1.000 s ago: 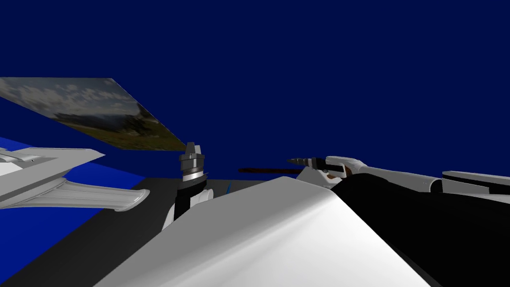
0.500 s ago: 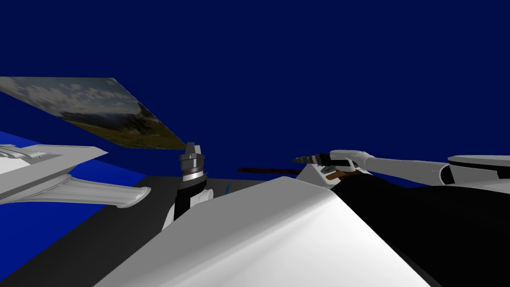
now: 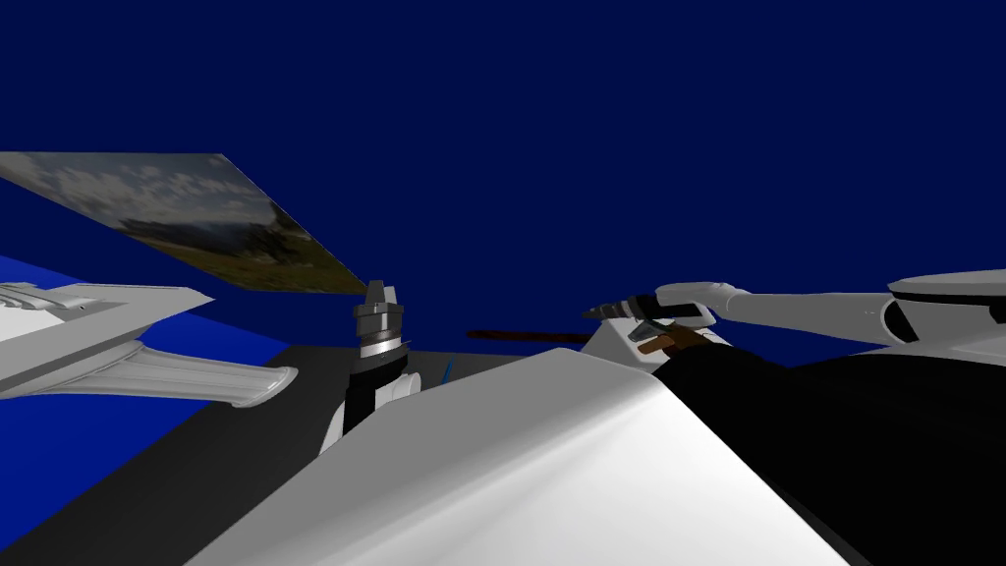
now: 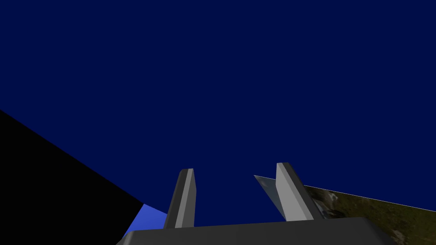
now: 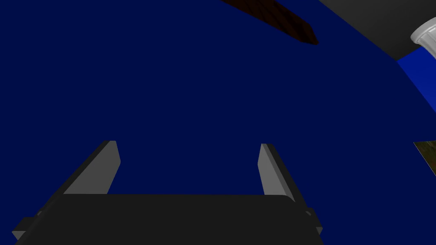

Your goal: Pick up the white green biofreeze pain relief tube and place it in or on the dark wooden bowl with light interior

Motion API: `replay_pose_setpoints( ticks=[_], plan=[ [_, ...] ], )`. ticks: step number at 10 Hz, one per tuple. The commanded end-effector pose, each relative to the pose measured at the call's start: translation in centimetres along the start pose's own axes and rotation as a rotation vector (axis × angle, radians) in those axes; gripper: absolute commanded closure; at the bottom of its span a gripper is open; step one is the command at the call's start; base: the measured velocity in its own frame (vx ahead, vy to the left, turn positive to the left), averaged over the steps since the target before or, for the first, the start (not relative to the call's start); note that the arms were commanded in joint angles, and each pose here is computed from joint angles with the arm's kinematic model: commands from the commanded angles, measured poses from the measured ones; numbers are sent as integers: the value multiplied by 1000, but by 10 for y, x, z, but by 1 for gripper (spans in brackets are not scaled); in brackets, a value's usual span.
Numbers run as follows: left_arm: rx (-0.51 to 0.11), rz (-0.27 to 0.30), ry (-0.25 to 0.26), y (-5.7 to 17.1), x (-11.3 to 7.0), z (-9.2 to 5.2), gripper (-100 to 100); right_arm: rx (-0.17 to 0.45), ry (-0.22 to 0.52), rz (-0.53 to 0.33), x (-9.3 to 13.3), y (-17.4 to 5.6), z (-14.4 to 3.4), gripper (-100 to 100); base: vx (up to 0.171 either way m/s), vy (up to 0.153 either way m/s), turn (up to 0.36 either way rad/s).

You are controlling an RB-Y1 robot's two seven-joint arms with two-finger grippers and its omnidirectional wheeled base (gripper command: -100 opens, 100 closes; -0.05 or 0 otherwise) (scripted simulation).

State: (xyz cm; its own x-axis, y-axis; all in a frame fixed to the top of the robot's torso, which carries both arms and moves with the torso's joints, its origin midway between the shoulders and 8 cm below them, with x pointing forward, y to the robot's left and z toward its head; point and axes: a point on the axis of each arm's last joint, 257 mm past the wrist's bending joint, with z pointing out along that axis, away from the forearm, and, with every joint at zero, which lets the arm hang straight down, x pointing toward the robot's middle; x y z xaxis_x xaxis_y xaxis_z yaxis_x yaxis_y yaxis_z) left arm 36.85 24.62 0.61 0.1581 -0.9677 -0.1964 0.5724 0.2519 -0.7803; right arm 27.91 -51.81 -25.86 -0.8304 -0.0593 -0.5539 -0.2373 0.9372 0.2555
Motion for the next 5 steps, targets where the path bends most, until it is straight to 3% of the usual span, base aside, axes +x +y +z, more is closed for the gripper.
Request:
replay_pose_setpoints(
  ticks=[1, 5],
  plan=[
    [0, 0, 0, 0, 0, 0, 0, 21, 32, -30, -5, -8, -7, -100, -31, -57, 1],
    [0, 0, 0, 0, 0, 0, 0, 69, 124, -90, -11, -22, -25, -100, -41, -71, -9]
  ],
)
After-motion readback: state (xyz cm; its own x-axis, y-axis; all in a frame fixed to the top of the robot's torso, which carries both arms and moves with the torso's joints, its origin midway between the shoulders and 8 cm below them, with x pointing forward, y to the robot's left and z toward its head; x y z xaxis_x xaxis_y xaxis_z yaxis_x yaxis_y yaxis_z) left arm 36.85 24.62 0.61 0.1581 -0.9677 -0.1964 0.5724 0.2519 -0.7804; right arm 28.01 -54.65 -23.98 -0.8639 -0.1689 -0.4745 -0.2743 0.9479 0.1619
